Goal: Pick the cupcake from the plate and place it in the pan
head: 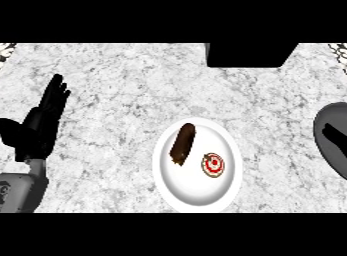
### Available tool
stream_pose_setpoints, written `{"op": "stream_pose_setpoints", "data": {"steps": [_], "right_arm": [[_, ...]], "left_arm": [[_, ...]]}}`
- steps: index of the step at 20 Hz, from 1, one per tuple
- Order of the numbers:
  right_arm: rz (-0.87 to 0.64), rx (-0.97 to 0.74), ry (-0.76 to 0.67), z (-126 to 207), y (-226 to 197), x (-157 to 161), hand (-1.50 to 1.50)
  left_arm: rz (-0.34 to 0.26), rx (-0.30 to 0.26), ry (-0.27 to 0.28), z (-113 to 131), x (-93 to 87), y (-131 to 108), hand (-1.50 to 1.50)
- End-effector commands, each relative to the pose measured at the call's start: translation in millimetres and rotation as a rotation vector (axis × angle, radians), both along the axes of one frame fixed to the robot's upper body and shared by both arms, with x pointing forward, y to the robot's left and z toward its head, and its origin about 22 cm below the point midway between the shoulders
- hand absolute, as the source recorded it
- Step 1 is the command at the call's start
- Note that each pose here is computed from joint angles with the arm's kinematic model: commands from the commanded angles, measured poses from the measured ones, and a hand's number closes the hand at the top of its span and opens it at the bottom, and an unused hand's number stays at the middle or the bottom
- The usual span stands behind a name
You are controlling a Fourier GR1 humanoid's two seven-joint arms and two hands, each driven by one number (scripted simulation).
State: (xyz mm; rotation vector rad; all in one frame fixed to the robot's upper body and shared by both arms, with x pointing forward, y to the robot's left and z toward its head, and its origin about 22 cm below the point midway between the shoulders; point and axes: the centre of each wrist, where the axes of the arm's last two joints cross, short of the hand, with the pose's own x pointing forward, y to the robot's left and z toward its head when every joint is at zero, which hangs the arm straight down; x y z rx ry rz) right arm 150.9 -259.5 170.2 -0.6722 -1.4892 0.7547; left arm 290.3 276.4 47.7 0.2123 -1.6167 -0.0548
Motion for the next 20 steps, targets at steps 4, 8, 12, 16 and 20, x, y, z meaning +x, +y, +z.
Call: {"op": "stream_pose_setpoints", "data": {"steps": [4, 8, 12, 16, 20], "right_arm": [[-0.030, -0.122, 0.011, 58.6, 27.5, 18.5, -1.50], [0.035, -0.072, 0.050, 63.8, 62.1, 26.8, -1.50], [0.130, -0.012, 0.100, 49.4, 80.9, 49.0, -1.50], [0.115, -0.029, 0.124, 39.2, 115.5, 42.1, -1.50], [0.049, -0.058, 0.195, 20.7, 121.9, 56.4, -1.50]], "left_arm": [[-0.019, 0.002, -0.007, 1.9, 12.9, -1.0, 0.00], [-0.026, 0.004, -0.004, 22.6, 15.3, -6.1, 0.00], [-0.019, -0.010, -0.001, 10.7, 3.4, -8.6, 0.00], [-0.014, -0.007, 0.011, -5.1, 2.8, -19.4, 0.00], [-0.007, -0.016, -0.014, -4.8, 3.5, -10.7, 0.00]]}}
